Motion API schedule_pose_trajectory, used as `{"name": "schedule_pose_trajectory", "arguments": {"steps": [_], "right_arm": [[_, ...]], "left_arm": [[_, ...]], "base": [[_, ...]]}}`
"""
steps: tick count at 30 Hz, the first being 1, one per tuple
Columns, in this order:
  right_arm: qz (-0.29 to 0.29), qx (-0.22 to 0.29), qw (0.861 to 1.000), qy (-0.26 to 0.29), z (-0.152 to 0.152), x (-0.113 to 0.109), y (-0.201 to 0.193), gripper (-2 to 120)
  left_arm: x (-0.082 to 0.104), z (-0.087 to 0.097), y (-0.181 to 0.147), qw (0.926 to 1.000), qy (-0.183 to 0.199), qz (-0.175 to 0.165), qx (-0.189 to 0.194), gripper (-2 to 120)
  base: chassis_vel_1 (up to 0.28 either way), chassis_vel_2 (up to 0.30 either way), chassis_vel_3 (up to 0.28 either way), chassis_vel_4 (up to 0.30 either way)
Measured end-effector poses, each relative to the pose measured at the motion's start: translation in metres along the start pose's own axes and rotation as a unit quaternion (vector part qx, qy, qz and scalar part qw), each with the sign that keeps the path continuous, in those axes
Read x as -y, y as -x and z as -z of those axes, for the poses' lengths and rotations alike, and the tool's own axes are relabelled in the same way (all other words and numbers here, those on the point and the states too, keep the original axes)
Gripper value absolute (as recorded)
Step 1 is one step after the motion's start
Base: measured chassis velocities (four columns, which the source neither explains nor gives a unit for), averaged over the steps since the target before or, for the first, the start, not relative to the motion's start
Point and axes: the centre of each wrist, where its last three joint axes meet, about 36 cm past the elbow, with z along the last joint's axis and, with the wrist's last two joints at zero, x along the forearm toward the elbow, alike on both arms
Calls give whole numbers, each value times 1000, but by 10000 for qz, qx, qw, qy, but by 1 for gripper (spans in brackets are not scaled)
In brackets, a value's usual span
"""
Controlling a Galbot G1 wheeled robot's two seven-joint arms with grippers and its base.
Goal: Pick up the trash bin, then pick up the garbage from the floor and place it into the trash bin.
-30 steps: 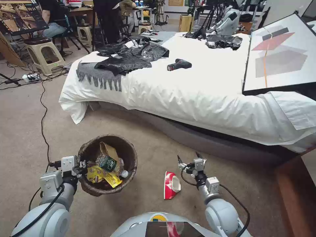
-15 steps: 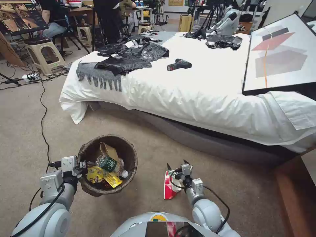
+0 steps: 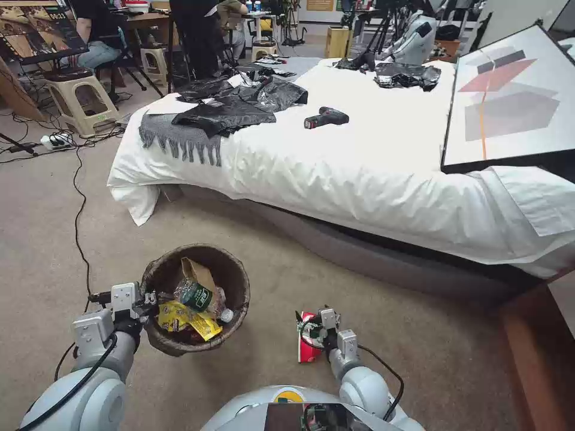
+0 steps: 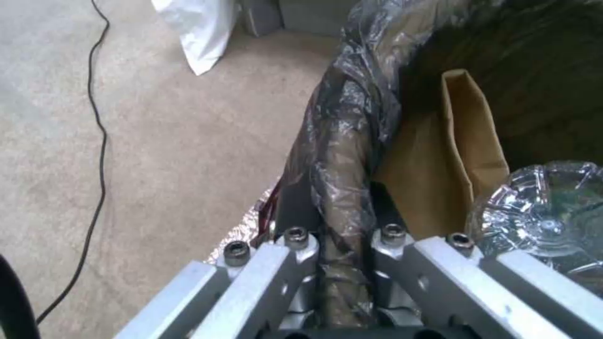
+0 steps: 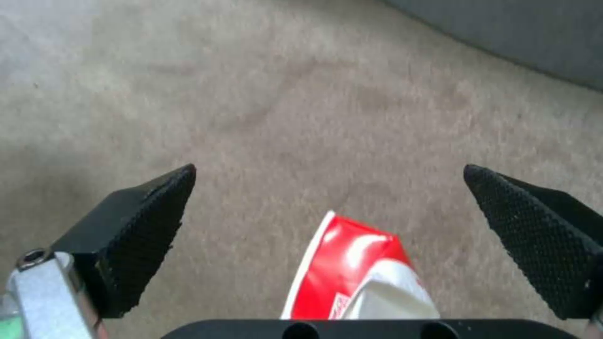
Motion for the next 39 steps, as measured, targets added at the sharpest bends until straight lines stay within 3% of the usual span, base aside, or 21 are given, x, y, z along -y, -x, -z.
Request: {"name": "schedule_pose_trajectory", "arguments": {"steps": [16,29,39], "right_arm": [[3,-701,9961,537,-12,9,27,100],[245,-1175,9925,243,-11,27,50,100],[223,-1257,9917,-129,-3,66,57,100]], "left_arm": [[0,1,0,10000,-2,-12,13,3],[0,1,1,10000,4,-12,24,3],[1,1,1,10000,2,-33,18,3]], "base": [[0,0,0,0],[0,0,0,0],[0,0,0,0]]}}
